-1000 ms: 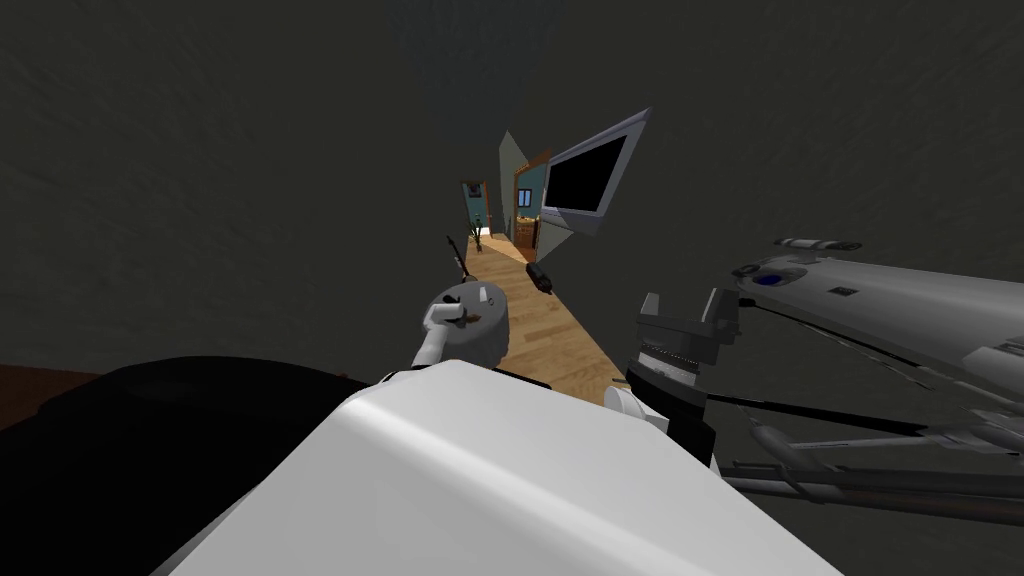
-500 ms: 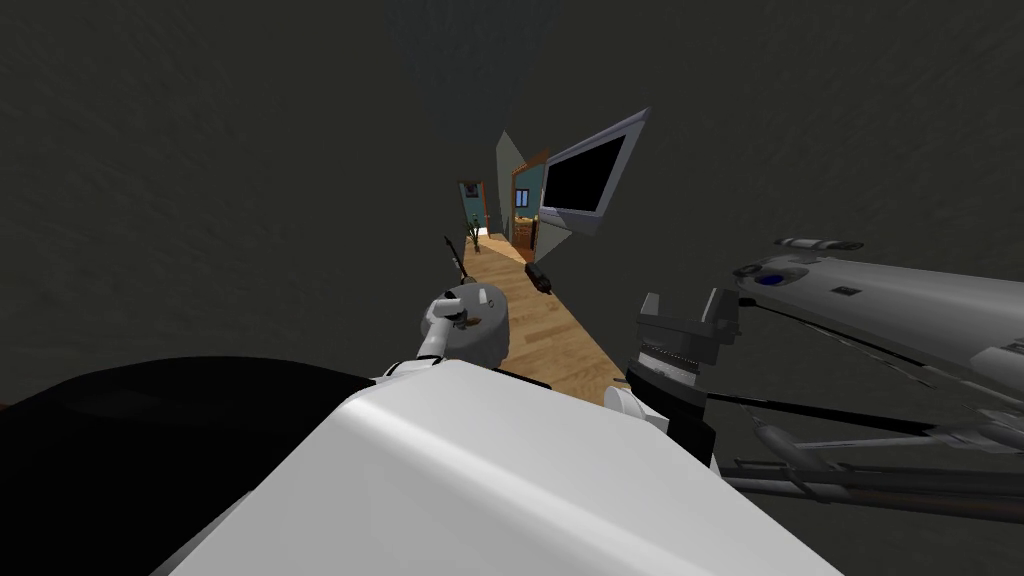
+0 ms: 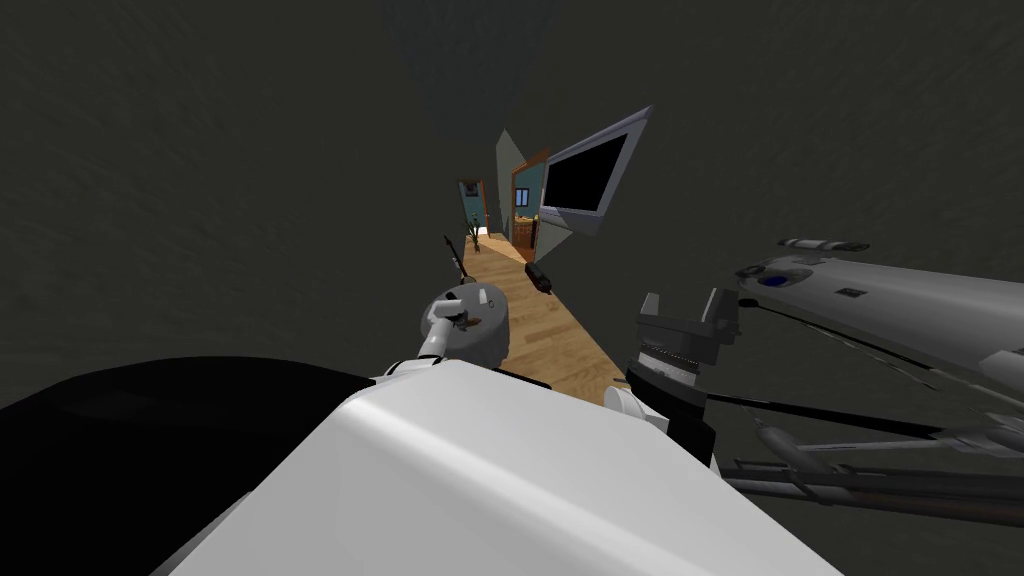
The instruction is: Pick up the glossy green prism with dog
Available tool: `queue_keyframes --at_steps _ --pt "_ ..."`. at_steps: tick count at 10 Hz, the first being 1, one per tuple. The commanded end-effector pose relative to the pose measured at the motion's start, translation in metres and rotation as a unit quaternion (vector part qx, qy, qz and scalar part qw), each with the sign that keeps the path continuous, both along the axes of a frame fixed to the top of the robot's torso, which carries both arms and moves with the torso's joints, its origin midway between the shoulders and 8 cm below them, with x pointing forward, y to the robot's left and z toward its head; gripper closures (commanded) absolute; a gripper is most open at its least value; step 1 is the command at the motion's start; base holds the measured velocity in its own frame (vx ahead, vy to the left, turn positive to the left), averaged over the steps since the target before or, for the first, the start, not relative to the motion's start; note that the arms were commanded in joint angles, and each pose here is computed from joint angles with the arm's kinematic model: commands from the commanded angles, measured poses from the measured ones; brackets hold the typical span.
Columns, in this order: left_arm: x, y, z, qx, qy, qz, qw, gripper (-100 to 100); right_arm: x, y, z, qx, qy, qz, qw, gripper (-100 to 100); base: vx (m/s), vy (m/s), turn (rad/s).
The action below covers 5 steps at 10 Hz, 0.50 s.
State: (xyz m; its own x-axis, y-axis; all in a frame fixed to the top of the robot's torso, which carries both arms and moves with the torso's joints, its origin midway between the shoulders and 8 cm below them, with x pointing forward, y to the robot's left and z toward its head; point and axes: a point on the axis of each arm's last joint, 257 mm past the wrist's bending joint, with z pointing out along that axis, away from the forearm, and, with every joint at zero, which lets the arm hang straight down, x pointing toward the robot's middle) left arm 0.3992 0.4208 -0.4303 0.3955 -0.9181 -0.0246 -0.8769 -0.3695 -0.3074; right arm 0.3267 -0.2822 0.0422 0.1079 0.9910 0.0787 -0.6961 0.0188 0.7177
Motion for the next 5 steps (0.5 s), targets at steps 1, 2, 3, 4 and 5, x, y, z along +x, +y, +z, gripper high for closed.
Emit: queue_keyframes --at_steps 1,2,3,4,5 --pt "-0.0002 -0.0011 -0.0071 0.000 -0.001 -0.001 1.0000 -100 0.0000 0.0000 0.0000 0.000 0.000 0.000 1.0000 0 0.000 0.000 0.000" --pt "-0.0008 -0.0021 -0.0119 0.000 -0.001 -0.001 1.0000 -100 0.0000 0.0000 0.0000 0.000 0.000 0.000 1.0000 0 0.000 0.000 0.000" --pt "-0.0020 -0.0013 -0.0087 0.000 0.000 -0.001 1.0000 -100 0.0000 0.0000 0.0000 0.000 0.000 0.000 1.0000 0 0.000 0.000 0.000" --pt "-0.0019 -0.0012 -0.0092 0.000 -0.001 -0.001 1.0000 100 0.0000 0.0000 0.0000 0.000 0.000 0.000 1.0000 0 0.000 0.000 0.000" --pt "-0.0019 -0.0012 -0.0091 0.000 -0.001 -0.001 1.0000 100 0.0000 0.0000 0.0000 0.000 0.000 0.000 1.0000 0 0.000 0.000 0.000"
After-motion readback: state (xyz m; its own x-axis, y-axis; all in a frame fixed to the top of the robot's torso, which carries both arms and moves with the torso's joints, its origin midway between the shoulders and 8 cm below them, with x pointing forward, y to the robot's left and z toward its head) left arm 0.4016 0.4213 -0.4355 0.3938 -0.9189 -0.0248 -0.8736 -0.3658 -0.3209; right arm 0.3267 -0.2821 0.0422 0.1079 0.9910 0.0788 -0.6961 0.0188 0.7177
